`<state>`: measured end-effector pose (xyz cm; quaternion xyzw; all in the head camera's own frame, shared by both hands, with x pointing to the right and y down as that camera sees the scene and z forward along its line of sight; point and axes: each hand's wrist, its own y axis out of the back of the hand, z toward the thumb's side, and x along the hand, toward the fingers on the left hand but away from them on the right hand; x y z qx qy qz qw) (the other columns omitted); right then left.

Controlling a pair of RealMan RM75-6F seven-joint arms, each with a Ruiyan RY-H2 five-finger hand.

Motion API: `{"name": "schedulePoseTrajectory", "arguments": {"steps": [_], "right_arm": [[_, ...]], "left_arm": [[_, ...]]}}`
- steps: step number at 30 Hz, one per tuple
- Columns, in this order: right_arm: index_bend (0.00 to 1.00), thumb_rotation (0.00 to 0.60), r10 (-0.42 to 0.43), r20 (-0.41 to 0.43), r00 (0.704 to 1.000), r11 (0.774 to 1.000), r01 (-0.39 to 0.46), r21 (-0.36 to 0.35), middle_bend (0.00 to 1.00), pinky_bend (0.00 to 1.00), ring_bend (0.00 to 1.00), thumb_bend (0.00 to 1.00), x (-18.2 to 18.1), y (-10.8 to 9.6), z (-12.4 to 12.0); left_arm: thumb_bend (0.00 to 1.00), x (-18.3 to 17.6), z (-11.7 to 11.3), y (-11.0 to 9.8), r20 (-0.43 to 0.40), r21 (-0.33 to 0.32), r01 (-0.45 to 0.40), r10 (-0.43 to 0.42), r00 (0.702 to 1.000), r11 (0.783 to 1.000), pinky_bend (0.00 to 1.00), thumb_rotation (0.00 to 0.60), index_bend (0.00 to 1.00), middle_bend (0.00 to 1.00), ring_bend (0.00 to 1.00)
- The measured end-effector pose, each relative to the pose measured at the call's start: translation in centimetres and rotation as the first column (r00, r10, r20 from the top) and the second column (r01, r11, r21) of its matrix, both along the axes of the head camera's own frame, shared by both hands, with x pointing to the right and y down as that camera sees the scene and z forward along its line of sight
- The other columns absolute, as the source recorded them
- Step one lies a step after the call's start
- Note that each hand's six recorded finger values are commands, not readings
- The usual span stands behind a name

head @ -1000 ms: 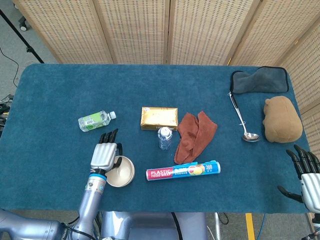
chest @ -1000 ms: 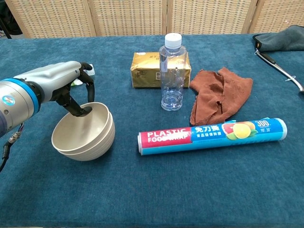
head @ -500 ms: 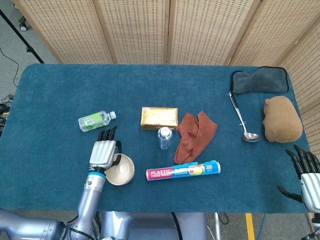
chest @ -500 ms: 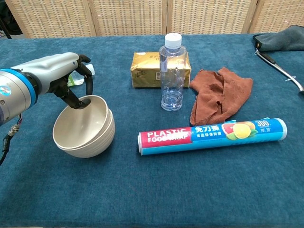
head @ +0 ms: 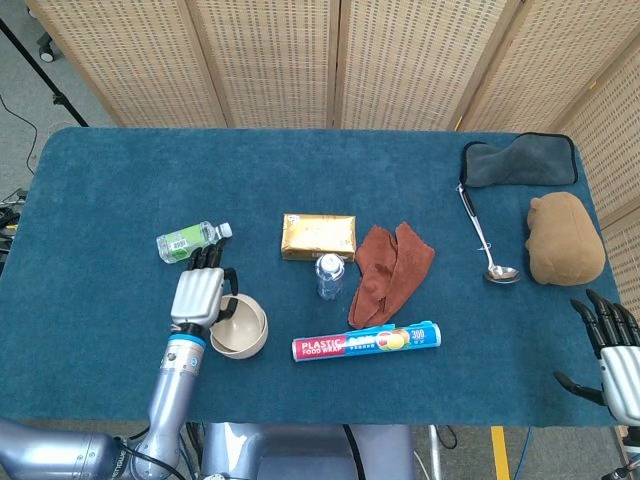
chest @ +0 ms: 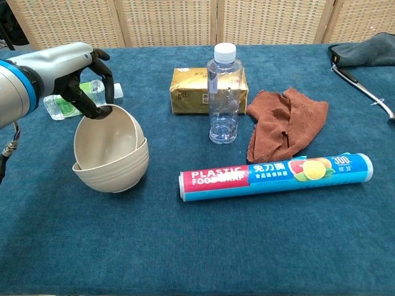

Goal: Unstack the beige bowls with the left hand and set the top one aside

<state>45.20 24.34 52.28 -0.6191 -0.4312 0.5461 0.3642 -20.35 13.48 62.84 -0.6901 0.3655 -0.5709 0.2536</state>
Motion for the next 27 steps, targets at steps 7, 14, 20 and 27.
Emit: {"name": "schedulePoseTrajectory", "arguments": {"steps": [7, 14, 20, 27], "right_arm": [[0.08, 0.6, 0.002, -0.001, 1.0, 1.0, -0.002, -0.002, 0.0, 0.05, 0.0, 0.1, 0.0, 0.0, 0.1], [0.08, 0.6, 0.001, -0.001, 1.0, 1.0, -0.001, -0.003, 0.0, 0.05, 0.0, 0.1, 0.0, 0.0, 0.1], [0.08, 0.6, 0.003, -0.001, 1.0, 1.0, -0.003, -0.001, 0.0, 0.05, 0.0, 0.1, 0.0, 0.0, 0.1], [0.08, 0.6, 0.004, -0.001, 1.0, 1.0, -0.004, -0.002, 0.0, 0.05, 0.0, 0.1, 0.1, 0.0, 0.1]], "left_arm": [[0.39, -0.3, -0.2, -0.4, 0.0, 0.007, 0.008, -0.008, 1.0, 1.0, 0.0, 0.6, 0.73, 0.03, 0.06], [0.4, -0.3, -0.9, -1.0, -0.005, 0.03, 0.014, -0.014, 1.0, 0.999, 0.0, 0.6, 0.75, 0.04, 0.06], [0.4, -0.3, -1.2, -1.2, -0.01, 0.039, 0.015, -0.015, 1.0, 0.999, 0.0, 0.6, 0.77, 0.04, 0.06], [0.41, -0.7, -1.7, -1.8, -0.004, 0.063, 0.026, -0.025, 1.0, 0.998, 0.0, 0.6, 0.81, 0.05, 0.07]]}}
